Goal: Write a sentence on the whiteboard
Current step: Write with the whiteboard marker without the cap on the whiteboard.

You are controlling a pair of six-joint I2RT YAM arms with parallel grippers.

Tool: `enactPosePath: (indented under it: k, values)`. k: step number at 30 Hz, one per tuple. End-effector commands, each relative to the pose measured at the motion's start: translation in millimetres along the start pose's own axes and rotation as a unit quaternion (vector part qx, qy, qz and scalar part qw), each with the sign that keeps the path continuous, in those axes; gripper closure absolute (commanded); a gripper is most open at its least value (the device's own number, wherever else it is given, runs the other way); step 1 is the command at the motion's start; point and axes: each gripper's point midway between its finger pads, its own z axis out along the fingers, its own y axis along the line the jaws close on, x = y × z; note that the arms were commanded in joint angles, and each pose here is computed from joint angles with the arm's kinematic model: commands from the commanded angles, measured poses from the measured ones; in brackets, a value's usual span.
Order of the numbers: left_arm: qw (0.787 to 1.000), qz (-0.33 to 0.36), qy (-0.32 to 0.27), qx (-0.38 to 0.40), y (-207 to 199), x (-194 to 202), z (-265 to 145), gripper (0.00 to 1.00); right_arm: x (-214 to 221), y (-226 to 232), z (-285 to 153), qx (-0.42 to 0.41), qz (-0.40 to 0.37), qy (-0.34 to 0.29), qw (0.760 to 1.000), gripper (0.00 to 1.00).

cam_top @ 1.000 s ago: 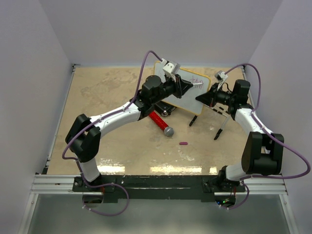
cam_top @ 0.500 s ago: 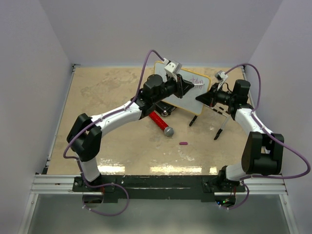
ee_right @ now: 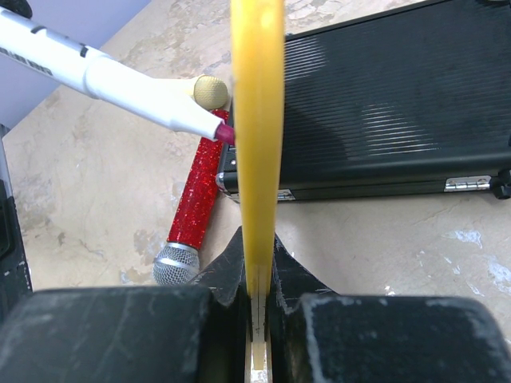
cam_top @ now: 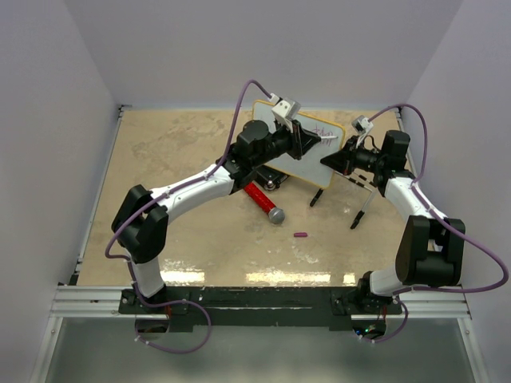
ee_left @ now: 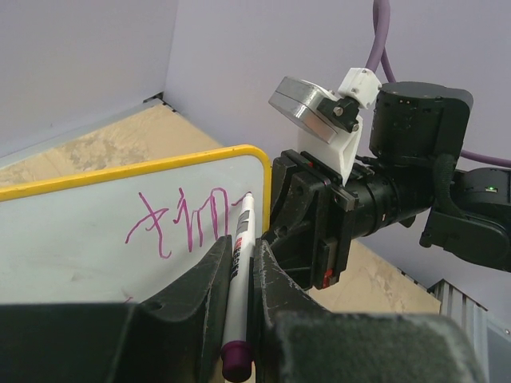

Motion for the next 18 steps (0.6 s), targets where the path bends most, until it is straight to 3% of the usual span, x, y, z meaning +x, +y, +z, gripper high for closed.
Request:
enactPosePath:
  k: [1,18]
  values:
    - [1.000,0.010,-0.029,-0.004,-2,-21,6,1.00,-13,6,-2,-0.001,-0.032,-0.007,0.999,1.00]
    - [0.999,0.010,-0.037,-0.023,14,-24,0,1.00,-13,7,-2,-0.002,-0.032,-0.007,0.999,1.00]
